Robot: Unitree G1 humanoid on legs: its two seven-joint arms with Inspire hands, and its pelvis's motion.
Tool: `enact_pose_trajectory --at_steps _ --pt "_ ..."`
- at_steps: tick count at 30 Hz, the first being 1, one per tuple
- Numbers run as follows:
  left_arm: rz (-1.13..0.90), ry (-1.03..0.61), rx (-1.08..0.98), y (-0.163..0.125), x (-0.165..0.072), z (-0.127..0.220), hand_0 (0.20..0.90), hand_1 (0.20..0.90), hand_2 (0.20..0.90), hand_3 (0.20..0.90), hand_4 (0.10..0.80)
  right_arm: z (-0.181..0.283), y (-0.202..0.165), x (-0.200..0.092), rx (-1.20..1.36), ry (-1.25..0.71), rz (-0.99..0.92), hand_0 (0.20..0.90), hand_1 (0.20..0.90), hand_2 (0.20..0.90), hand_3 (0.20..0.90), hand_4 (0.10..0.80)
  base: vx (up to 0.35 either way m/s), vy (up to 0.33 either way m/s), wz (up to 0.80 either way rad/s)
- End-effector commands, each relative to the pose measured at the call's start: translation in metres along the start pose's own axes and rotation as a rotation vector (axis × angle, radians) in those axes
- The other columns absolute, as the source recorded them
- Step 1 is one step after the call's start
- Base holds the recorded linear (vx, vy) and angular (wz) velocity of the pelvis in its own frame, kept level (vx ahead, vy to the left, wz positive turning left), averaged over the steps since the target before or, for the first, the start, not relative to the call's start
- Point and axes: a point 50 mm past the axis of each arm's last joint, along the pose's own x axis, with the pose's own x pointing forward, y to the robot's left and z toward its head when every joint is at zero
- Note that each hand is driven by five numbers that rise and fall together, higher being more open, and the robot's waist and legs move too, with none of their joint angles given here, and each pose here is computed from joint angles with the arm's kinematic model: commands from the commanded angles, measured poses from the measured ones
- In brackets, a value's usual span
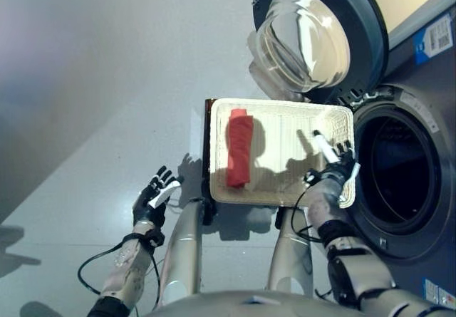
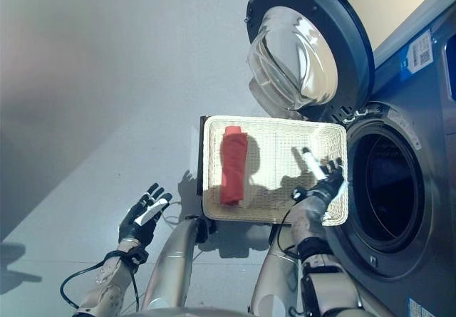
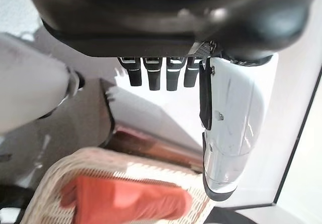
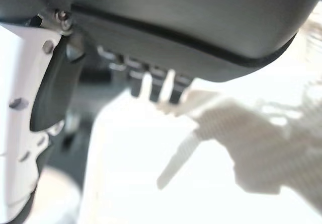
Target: Pick up the clothes and place them into the washing machine
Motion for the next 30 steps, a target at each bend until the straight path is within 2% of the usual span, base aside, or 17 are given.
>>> enact_pose_trajectory --at_steps 1,9,17,30 --pt "0.036 -0.161 0.040 0.009 -0.005 0.026 0.900 0.900 0.900 0.900 0.800 0.022 0.019 0.001 -0.185 -0.162 0.100 0.900 0.900 0.900 0.900 0.800 -0.001 -0.019 0.06" --pt "0.020 -0.200 0.059 0.001 0.002 0.035 0.900 0.900 0.900 0.900 0.800 -0.014 0.051 -0.012 -0.452 -0.050 0.204 0.900 0.900 0.900 0.900 0.800 0.012 -0.026 0.13" --pt "-0.017 -0.179 0.108 -0.003 0.005 0.037 0.900 0.900 0.900 0.900 0.800 -0.042 0.081 -0.033 -0.563 0.078 0.283 0.900 0.900 0.900 0.900 0.800 0.011 -0.001 0.10" --pt "-0.015 -0.183 0.152 -0.003 0.008 0.043 0.900 0.900 0.900 0.900 0.800 -0.046 0.109 -0.051 -0.582 0.073 0.416 0.900 0.900 0.900 0.900 0.800 0.009 -0.008 0.05"
